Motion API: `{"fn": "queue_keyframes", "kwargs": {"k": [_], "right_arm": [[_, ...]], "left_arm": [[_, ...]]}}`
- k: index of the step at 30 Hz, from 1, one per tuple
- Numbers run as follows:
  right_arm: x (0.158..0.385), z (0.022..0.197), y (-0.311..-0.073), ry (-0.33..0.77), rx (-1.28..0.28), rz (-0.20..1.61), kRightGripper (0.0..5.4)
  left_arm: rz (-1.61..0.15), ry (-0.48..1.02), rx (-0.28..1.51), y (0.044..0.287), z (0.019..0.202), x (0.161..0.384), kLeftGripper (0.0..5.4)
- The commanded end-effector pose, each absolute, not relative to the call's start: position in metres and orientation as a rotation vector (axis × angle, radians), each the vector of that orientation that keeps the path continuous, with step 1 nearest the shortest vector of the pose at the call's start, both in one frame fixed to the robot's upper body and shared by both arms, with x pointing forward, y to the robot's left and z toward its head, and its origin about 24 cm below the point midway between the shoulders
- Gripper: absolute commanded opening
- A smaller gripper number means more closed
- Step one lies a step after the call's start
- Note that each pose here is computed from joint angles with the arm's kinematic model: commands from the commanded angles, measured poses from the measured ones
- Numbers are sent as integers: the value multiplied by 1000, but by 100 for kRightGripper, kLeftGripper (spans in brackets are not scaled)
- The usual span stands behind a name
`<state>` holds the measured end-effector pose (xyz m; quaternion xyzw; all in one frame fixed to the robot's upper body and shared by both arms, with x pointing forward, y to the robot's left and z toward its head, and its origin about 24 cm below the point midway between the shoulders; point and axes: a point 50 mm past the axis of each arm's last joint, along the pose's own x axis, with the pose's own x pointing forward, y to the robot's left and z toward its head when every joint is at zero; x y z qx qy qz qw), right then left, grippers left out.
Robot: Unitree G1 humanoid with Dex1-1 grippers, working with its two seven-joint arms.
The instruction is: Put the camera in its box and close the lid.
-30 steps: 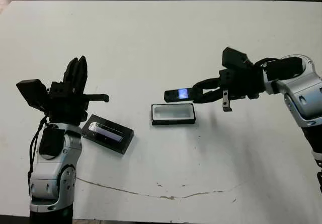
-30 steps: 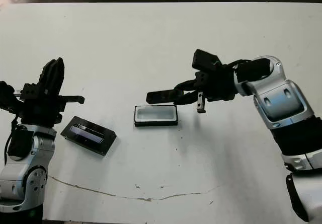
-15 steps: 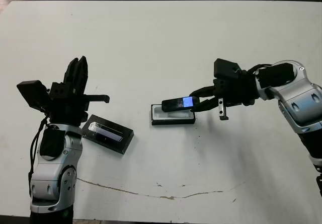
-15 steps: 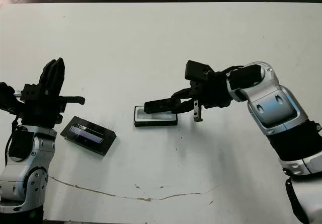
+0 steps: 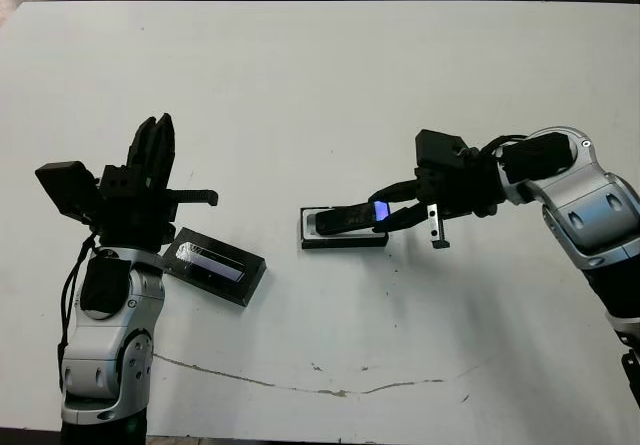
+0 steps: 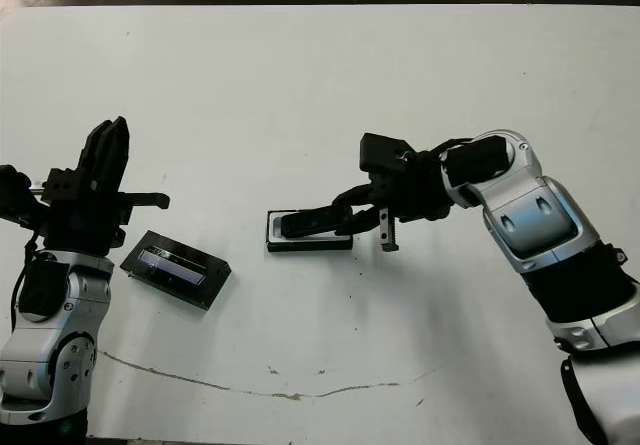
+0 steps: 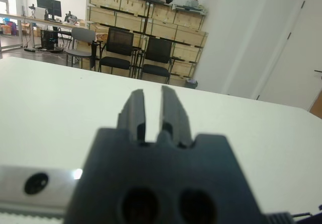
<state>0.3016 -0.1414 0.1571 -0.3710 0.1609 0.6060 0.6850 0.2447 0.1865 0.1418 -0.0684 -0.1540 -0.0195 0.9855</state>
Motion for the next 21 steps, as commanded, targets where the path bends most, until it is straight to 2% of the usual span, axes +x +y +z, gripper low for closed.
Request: {"fn": "queue_keyframes", "kwargs": {"k": [1,8,21], "right_arm": [[300,143,-140,369,-836,1380,1],[303,131,-139,439,-707,1375,1],[300,127,-131,468,-665,1338,1]], "left_arm": [[-23,-263,-138,190,133,244,0],[-23,-265,-126,189,132,242,0],[-24,-259,-139,188,130,242,0]]}}
